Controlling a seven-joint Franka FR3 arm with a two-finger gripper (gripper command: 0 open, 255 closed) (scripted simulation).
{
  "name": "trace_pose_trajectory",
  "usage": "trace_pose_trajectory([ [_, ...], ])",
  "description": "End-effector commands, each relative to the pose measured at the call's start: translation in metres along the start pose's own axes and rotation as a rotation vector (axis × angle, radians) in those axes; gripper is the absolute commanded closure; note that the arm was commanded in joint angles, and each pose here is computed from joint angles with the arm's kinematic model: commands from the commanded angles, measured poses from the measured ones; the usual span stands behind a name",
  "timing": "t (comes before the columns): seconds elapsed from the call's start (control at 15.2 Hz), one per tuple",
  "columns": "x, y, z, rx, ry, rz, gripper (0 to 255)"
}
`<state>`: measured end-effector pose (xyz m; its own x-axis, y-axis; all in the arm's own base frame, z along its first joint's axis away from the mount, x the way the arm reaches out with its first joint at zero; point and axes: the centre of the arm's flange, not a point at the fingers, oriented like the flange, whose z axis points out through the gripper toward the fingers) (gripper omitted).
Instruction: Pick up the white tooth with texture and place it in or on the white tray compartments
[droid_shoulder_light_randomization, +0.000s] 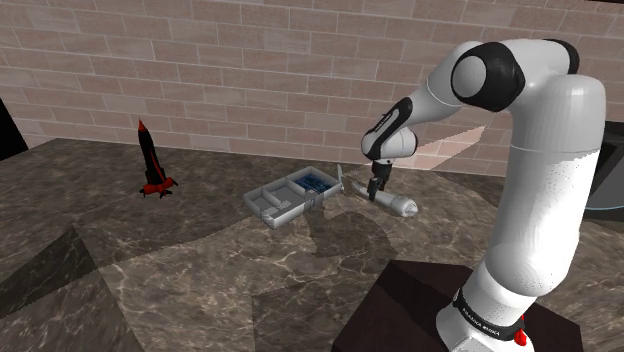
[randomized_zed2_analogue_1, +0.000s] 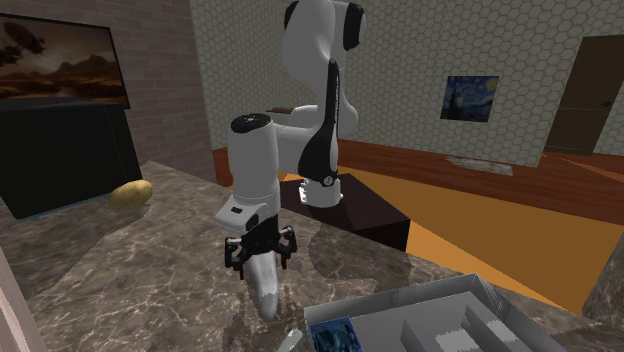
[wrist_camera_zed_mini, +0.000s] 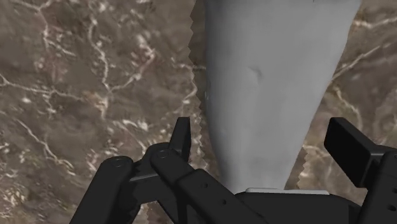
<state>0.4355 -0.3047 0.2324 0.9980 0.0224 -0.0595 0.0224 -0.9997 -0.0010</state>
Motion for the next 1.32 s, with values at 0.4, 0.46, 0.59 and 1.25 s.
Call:
trace_pose_trajectory([
  [0.4,0.001,0.000,0.005,0.000,0.000,0.000,0],
  [0.46,0.001,0.000,0.005,0.000,0.000,0.000,255],
  [0.59,0.001,0.000,0.005,0.000,0.000,0.000,255],
  [1.25,0.000,0.000,-0.011,0.000,0.000,0.000,255],
])
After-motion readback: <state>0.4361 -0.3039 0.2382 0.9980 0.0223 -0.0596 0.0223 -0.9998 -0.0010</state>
